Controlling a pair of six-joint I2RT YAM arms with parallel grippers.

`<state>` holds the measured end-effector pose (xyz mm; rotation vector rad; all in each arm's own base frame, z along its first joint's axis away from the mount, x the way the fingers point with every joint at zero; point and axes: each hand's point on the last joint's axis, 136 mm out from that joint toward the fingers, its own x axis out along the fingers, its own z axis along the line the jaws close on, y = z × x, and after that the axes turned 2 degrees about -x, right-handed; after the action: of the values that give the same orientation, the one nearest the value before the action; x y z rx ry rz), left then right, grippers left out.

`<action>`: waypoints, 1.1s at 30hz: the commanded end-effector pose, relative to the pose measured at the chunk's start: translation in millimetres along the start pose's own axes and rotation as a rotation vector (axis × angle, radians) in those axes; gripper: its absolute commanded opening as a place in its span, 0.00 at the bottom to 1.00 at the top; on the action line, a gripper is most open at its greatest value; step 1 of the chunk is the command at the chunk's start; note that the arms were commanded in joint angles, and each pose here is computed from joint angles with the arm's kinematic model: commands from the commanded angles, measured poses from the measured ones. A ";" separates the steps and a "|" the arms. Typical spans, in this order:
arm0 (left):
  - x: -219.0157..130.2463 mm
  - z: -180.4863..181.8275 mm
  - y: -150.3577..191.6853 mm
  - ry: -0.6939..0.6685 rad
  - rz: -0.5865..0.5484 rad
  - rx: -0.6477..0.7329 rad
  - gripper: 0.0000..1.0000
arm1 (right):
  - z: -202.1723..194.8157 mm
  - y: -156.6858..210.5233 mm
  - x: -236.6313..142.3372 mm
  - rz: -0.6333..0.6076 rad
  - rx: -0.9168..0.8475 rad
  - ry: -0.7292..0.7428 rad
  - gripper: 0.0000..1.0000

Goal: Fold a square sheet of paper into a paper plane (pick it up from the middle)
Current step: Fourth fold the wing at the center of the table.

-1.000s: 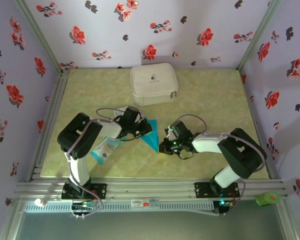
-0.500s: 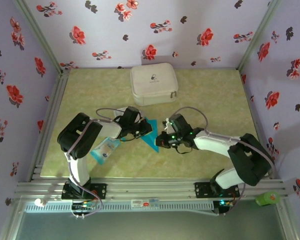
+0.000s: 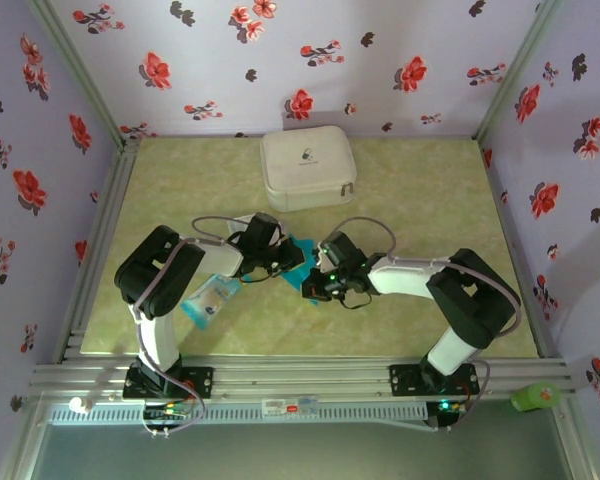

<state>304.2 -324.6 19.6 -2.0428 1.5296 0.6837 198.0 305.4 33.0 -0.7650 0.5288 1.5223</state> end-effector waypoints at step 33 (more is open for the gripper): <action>1.1 53.5 11.7 -0.154 0.025 -0.054 0.09 | -64.2 49.7 -10.2 0.012 0.197 0.020 0.02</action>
<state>304.0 -324.4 19.6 -2.0450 1.5322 0.6789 185.9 275.3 16.4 -0.5910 0.4968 1.4306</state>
